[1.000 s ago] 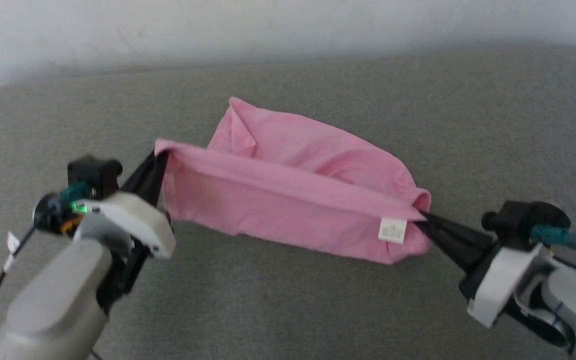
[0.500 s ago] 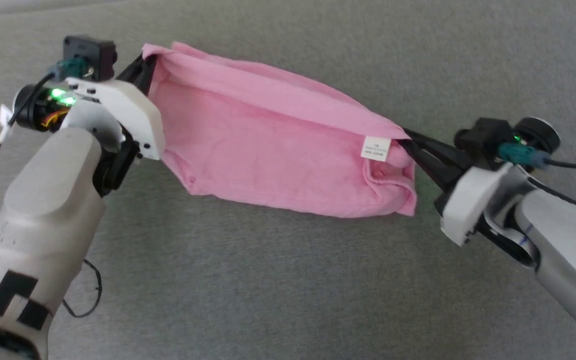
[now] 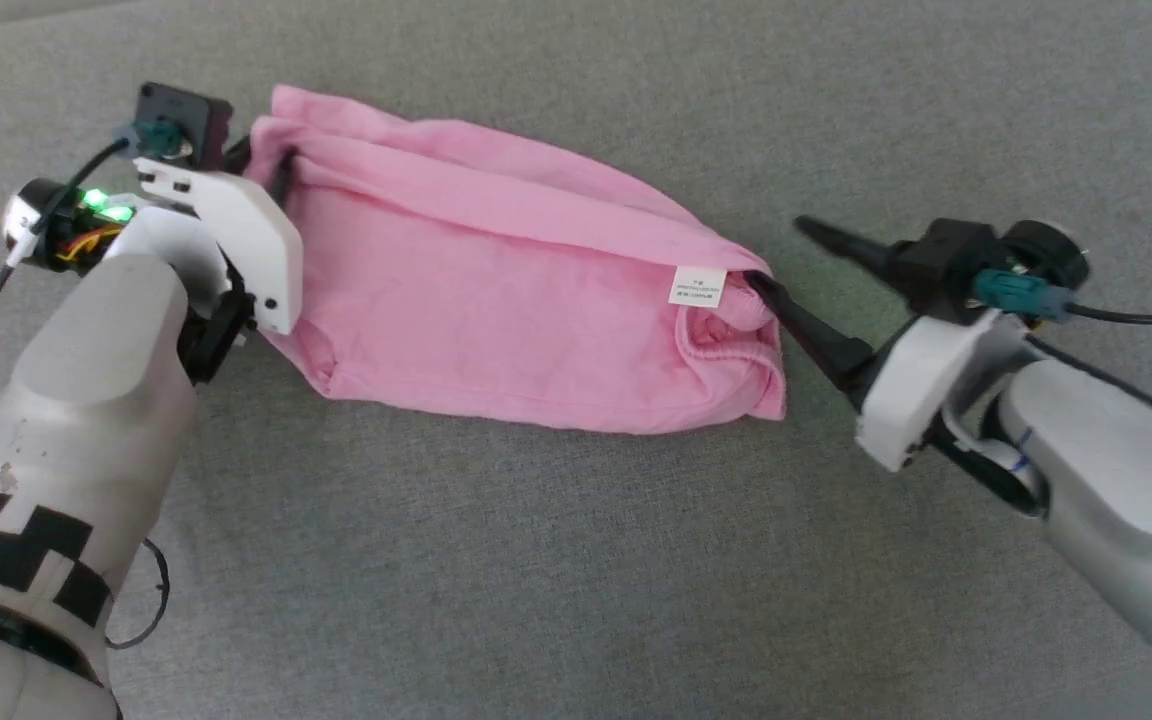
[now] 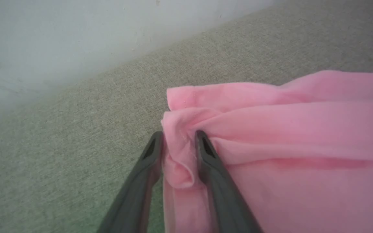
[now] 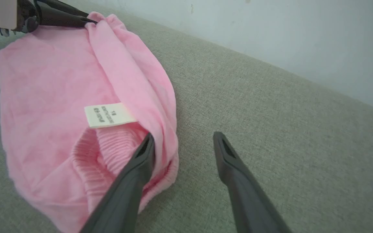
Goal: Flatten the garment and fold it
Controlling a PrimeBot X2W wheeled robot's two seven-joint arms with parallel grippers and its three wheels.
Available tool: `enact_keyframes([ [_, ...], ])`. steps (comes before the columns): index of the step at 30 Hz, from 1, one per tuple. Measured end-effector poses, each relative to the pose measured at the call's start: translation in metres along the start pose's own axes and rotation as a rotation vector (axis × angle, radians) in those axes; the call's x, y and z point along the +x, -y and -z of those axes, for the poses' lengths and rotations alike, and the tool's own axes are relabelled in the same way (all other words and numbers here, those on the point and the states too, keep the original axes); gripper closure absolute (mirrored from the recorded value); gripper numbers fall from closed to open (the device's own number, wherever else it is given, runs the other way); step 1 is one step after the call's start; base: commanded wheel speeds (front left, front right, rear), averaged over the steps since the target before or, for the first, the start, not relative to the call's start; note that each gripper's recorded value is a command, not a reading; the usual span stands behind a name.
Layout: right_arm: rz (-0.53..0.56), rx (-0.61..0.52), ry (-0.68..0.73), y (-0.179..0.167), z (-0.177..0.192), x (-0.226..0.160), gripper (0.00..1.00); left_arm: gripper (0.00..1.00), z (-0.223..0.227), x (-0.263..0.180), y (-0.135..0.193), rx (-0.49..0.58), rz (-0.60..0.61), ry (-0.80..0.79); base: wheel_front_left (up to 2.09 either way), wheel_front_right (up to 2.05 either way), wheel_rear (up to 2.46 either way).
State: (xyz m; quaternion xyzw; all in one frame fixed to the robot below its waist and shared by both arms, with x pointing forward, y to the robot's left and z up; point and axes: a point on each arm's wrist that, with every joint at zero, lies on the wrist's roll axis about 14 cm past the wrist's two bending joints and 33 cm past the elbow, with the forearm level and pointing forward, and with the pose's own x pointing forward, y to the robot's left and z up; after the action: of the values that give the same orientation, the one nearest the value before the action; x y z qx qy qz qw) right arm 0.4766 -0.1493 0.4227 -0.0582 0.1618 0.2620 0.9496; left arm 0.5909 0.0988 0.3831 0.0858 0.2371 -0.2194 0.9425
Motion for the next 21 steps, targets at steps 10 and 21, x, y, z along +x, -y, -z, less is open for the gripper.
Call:
enact_keyframes([
  [10, 0.046, -0.099, 0.206, 0.009, -0.070, -0.044, 0.00, 0.00, -0.070, -0.043, -0.020, 0.128, -0.042, 0.113, 0.00, 0.00, 0.00],
  [21, 0.064, -0.113, 0.263, -0.013, -0.093, -0.073, 0.00, 0.00, -0.052, -0.079, -0.013, 0.214, 0.009, -0.241, 0.00, 0.00, 0.00],
])
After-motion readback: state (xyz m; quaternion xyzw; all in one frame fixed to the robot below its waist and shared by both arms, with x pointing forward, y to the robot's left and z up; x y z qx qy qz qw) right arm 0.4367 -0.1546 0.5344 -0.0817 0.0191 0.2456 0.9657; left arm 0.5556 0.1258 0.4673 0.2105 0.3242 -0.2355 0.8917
